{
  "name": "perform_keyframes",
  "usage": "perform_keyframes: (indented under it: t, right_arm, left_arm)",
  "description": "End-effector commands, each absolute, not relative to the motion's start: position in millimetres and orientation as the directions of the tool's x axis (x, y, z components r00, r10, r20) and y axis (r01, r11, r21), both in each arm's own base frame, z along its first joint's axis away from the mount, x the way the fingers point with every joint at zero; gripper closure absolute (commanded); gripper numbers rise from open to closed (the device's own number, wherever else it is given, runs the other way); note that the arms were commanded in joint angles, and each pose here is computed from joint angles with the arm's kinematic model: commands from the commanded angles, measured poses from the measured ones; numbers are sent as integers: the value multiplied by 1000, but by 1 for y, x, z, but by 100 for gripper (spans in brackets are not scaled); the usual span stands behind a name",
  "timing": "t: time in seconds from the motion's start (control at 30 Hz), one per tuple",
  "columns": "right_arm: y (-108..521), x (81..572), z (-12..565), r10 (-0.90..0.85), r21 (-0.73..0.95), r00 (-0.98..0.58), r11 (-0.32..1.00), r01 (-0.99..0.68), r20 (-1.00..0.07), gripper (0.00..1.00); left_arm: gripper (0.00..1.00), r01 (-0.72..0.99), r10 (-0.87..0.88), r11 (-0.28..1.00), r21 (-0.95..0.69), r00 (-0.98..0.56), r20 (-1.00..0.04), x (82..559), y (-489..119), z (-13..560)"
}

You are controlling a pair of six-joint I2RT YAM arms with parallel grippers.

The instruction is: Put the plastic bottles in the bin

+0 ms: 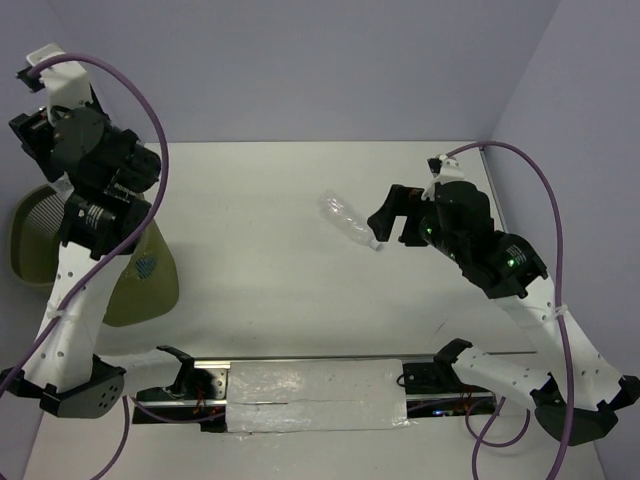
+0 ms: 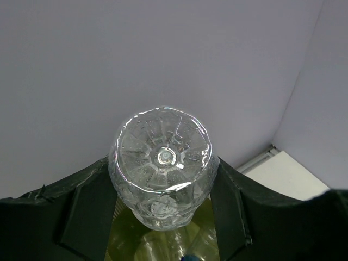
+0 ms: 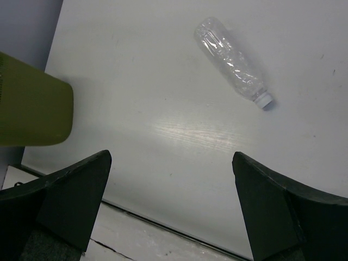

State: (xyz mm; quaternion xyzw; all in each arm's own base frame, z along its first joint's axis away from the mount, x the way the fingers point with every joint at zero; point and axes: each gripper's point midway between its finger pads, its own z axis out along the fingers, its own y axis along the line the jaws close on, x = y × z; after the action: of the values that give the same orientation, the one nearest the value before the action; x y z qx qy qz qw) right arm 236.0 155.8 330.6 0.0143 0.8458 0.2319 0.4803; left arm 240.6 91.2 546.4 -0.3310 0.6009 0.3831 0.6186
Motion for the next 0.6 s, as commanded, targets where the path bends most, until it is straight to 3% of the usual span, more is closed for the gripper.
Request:
perform_keyframes:
  t: [0.0, 0.03, 0.1, 0.23, 0.5, 0.57]
  right_arm:
    - [162, 240, 334, 268, 433, -529, 875, -216, -805, 0]
    - [162, 239, 332, 267, 434, -533, 874, -217, -803, 0]
    - [162, 238, 327, 260, 432, -542, 876, -215, -799, 0]
    - [161, 239, 319, 255, 424, -555, 883, -200, -792, 0]
    - [169, 241, 308, 259, 448, -584, 871, -203, -769, 0]
    - [169, 242, 302, 254, 445, -594, 874, -198, -764, 0]
  left_arm:
    - [100, -884, 35, 467, 31, -16, -999, 256, 91, 514]
    - [100, -861, 58, 497, 108, -91, -994, 264, 90, 501]
    - [100, -805, -33, 588, 83, -126, -991, 282, 93, 475]
    - [100, -846, -95, 525, 91, -165, -982, 284, 113, 451]
    - [99, -796, -221, 602, 62, -240, -945, 296, 120, 375]
    - [81, -787, -234, 615, 43, -235, -944, 298, 117, 368]
